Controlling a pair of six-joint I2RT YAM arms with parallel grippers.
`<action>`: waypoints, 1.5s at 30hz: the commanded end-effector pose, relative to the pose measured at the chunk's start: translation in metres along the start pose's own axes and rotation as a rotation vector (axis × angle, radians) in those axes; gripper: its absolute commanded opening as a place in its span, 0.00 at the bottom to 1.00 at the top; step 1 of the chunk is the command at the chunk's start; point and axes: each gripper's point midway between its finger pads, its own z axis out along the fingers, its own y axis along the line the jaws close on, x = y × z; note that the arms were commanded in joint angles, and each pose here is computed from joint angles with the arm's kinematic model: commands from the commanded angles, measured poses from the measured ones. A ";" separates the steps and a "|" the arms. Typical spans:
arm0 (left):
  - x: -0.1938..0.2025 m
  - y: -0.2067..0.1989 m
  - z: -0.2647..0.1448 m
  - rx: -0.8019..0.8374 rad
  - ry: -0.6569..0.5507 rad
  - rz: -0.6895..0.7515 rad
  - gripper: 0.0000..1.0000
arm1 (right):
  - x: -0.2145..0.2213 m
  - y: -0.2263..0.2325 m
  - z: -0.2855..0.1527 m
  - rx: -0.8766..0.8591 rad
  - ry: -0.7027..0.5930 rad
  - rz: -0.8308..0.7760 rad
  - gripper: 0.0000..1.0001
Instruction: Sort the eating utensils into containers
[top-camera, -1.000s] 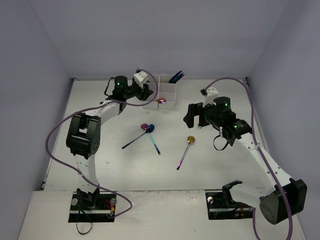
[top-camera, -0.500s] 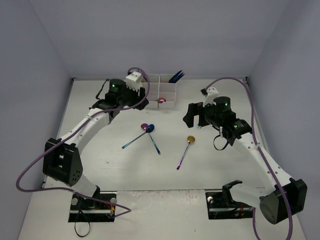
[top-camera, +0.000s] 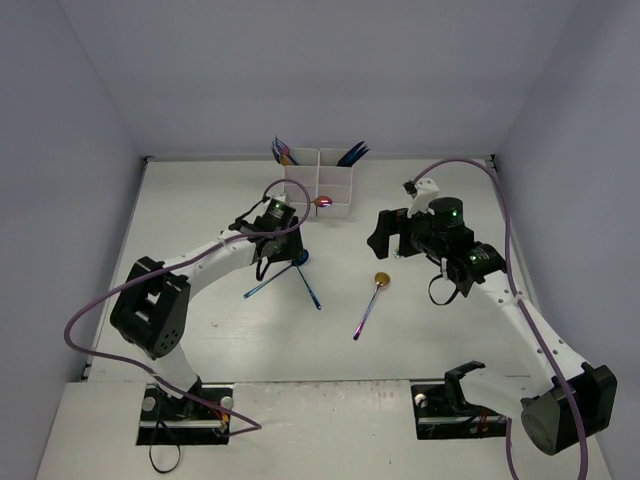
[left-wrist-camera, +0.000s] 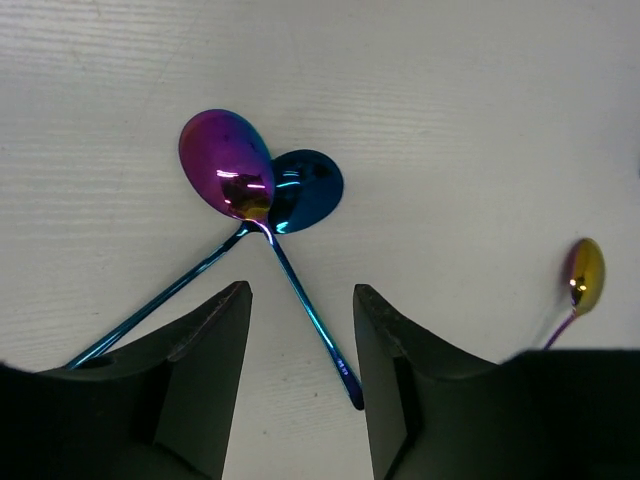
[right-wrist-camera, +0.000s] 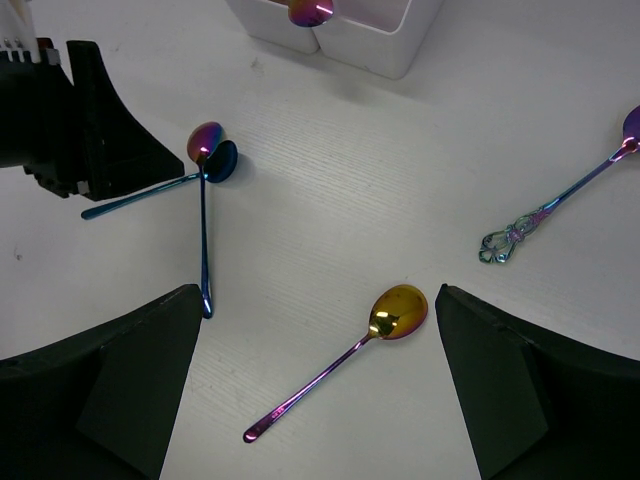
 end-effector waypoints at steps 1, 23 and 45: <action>-0.018 -0.005 0.002 -0.036 -0.056 -0.078 0.41 | -0.018 0.005 -0.010 -0.010 -0.084 -0.010 1.00; -0.005 -0.001 0.043 -0.094 -0.003 -0.107 0.24 | -0.007 0.004 -0.019 -0.009 -0.093 -0.002 1.00; -0.004 0.008 0.056 -0.149 0.012 -0.100 0.17 | -0.002 0.003 -0.018 -0.008 -0.081 0.003 1.00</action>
